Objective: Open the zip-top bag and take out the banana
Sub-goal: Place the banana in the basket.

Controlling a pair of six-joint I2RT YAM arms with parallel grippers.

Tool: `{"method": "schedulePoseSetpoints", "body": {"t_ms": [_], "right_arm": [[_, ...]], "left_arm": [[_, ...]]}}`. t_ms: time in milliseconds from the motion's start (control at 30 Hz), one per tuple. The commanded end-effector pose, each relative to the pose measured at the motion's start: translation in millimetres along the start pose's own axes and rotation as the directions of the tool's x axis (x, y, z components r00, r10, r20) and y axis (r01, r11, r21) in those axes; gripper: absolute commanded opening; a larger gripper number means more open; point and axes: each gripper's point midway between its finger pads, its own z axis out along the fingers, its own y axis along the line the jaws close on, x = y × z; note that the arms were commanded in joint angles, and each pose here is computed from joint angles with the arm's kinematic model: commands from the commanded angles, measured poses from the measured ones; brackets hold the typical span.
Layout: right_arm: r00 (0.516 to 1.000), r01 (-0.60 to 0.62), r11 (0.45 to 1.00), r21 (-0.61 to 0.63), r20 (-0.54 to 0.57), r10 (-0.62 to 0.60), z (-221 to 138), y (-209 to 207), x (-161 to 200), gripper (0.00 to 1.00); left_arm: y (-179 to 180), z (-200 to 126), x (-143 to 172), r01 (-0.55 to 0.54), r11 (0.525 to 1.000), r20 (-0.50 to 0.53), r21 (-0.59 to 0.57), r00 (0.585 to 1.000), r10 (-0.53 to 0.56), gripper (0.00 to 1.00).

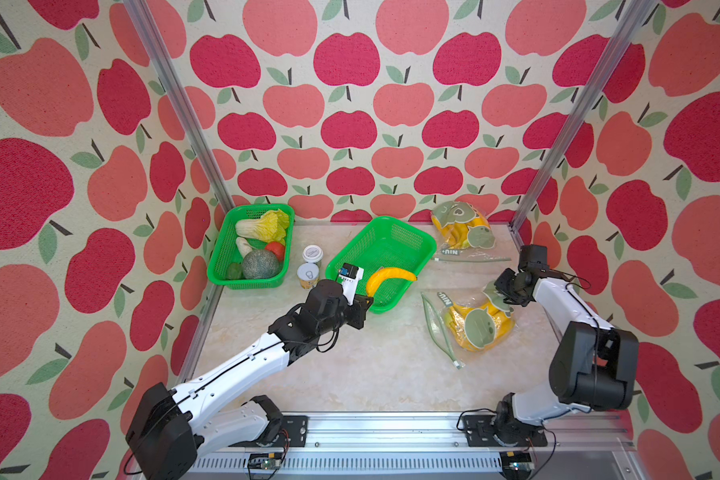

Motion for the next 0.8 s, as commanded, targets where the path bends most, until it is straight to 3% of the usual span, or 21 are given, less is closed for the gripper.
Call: {"method": "schedulePoseSetpoints", "body": {"t_ms": [0,100,300,367,500,767], "right_arm": [[1.000,-0.007,0.999,-0.038,0.007,0.008,-7.5,5.4,3.6,0.05],[1.000,-0.003,0.999,-0.046,0.008,0.003,-10.1,6.7,4.7,0.05],[1.000,0.005,0.998,-0.057,0.012,-0.004,-14.1,8.2,7.2,0.06],[1.000,0.006,0.998,-0.054,0.012,-0.005,-13.5,7.4,7.9,0.06],[1.000,0.007,0.999,-0.054,0.008,-0.007,-11.2,6.4,9.6,0.06],[1.000,0.011,0.998,-0.059,0.002,-0.011,-9.6,8.1,11.2,0.07]], "left_arm": [[9.0,26.1,-19.2,-0.001,0.999,-0.090,0.037,0.996,0.004,0.07],[31.5,67.3,-32.0,-0.004,1.000,-0.203,0.004,0.979,0.005,0.06],[83.2,130.8,-32.2,0.111,0.994,-0.334,-0.011,0.936,-0.108,0.06],[88.5,145.2,-31.2,0.107,0.994,-0.357,-0.010,0.928,-0.104,0.06],[98.4,170.7,-22.8,0.125,0.992,-0.395,-0.014,0.911,-0.121,0.19],[127.6,203.2,-12.9,0.134,0.986,-0.410,-0.100,0.897,-0.164,0.20]]}}
